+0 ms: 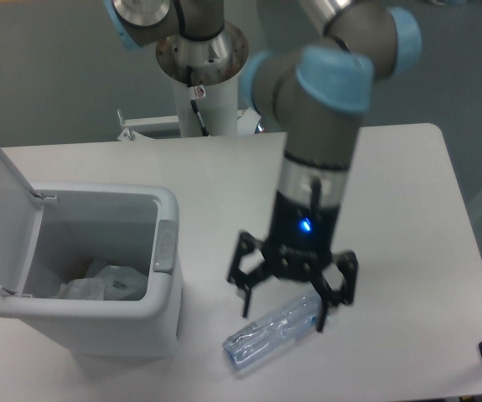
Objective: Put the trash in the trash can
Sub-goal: 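Move the open gripper back over the clear water bottle, then lower onto the bottle, close the gripper on it and lift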
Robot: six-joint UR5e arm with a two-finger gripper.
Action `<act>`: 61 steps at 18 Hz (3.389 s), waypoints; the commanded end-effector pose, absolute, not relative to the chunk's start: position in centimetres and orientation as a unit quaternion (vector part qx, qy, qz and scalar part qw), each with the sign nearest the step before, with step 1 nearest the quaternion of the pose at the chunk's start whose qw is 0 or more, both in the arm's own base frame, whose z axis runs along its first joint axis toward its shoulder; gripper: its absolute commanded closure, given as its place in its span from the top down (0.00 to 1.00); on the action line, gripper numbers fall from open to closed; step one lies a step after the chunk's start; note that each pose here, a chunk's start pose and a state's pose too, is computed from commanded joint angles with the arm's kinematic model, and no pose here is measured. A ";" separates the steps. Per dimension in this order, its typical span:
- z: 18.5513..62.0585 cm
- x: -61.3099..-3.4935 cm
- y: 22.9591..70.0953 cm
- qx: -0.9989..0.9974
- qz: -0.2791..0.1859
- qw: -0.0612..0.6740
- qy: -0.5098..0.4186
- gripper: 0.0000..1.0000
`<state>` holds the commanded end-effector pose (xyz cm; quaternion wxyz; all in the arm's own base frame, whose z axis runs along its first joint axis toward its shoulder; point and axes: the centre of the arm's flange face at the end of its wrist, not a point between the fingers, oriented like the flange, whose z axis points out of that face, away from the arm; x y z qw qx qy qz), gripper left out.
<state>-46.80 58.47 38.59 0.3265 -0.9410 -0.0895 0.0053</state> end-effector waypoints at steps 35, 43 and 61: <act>22.6 -37.9 62.8 -0.982 0.021 0.115 0.150 1.00; 20.1 -37.4 63.8 -0.983 0.030 0.085 0.158 1.00; 22.7 -39.0 64.1 -0.982 0.077 0.074 0.153 0.20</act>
